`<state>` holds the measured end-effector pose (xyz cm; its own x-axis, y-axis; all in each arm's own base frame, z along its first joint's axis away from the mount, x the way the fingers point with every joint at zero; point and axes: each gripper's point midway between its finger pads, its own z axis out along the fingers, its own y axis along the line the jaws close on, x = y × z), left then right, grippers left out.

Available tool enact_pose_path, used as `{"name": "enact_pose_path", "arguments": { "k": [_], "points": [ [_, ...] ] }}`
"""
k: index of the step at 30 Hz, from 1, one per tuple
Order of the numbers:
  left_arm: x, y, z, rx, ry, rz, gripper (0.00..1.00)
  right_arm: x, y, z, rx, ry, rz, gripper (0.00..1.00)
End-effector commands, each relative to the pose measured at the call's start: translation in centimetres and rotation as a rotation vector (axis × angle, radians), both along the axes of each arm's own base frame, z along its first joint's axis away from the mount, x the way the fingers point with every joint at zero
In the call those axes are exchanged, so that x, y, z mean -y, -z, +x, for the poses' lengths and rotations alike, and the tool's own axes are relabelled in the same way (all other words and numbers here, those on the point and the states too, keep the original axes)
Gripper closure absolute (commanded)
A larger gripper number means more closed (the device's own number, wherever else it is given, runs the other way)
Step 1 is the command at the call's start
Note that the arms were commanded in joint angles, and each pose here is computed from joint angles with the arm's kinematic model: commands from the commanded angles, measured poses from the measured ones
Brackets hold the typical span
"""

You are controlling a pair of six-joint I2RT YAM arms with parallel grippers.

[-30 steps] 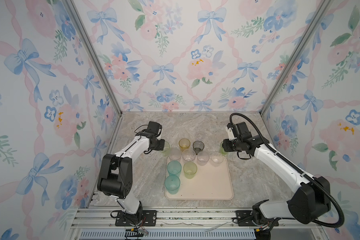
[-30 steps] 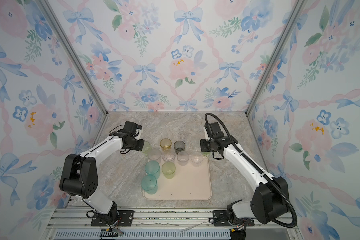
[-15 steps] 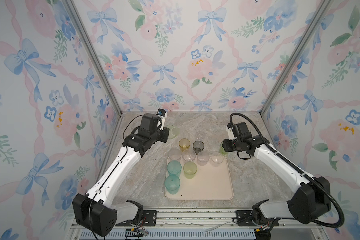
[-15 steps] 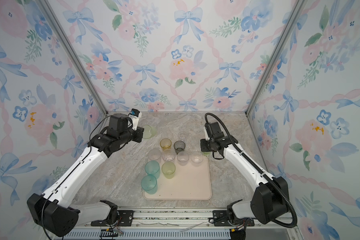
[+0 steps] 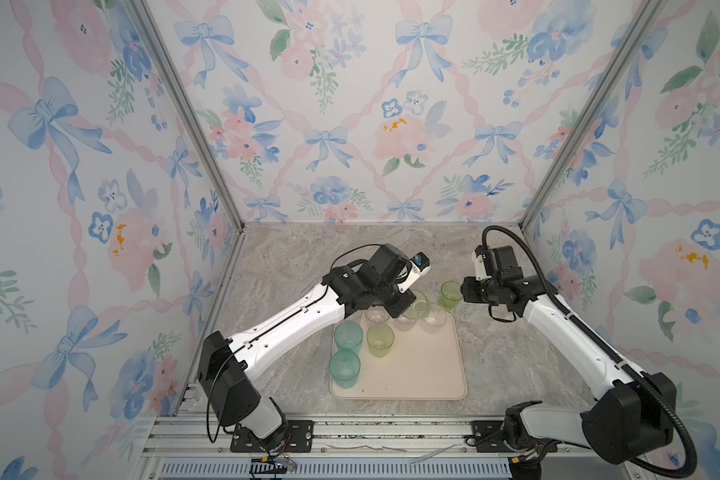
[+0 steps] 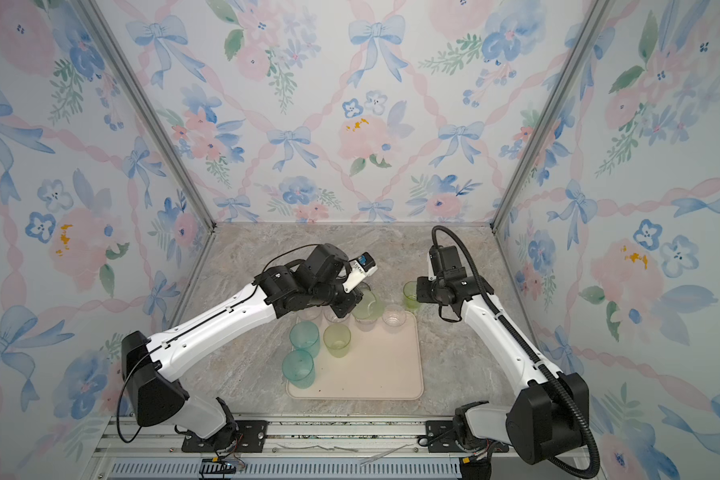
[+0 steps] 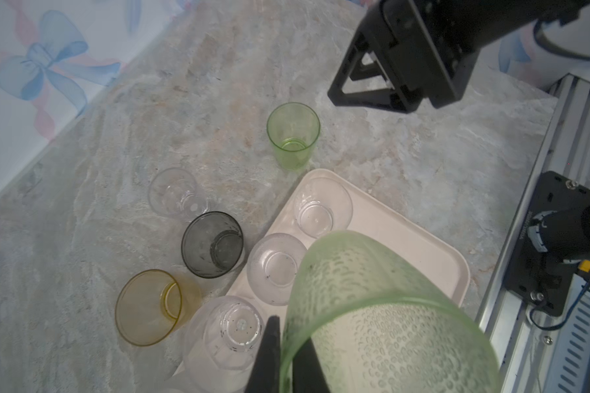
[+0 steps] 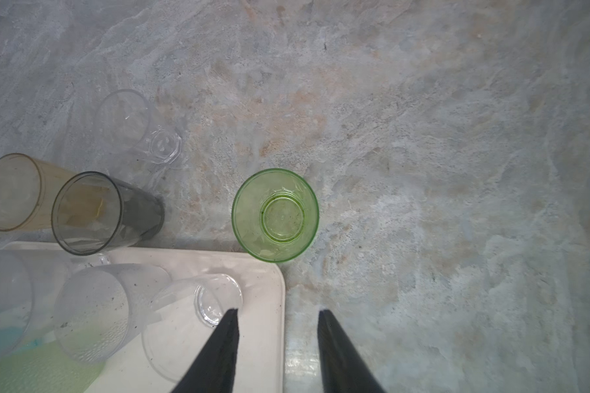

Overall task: Place the glasses into the tray
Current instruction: 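Lift the frosted green cup with the left gripper and carry it over the tray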

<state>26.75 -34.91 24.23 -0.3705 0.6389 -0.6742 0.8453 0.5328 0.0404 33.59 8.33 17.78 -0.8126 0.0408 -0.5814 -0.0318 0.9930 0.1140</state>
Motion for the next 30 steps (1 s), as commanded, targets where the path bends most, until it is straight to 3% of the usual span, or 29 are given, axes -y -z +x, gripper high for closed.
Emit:
{"name": "enact_pose_path", "arguments": {
  "k": [1, 12, 30],
  "points": [
    [0.7, 1.8, -1.8, -0.042, 0.084, 0.106, 0.97, 0.3, -0.3, -0.5, 0.003, 0.014, 0.027, 0.58],
    [1.5, 8.3, -4.4, -0.181, 0.162, 0.307, 0.97, 0.7, 0.3, -0.6, -0.006, 0.021, 0.041, 0.58],
    [1.5, 13.8, -3.1, -0.239, 0.160, 0.432, 0.97, 0.6, 0.8, -0.4, -0.017, 0.012, 0.045, 0.58]
  ]
}}
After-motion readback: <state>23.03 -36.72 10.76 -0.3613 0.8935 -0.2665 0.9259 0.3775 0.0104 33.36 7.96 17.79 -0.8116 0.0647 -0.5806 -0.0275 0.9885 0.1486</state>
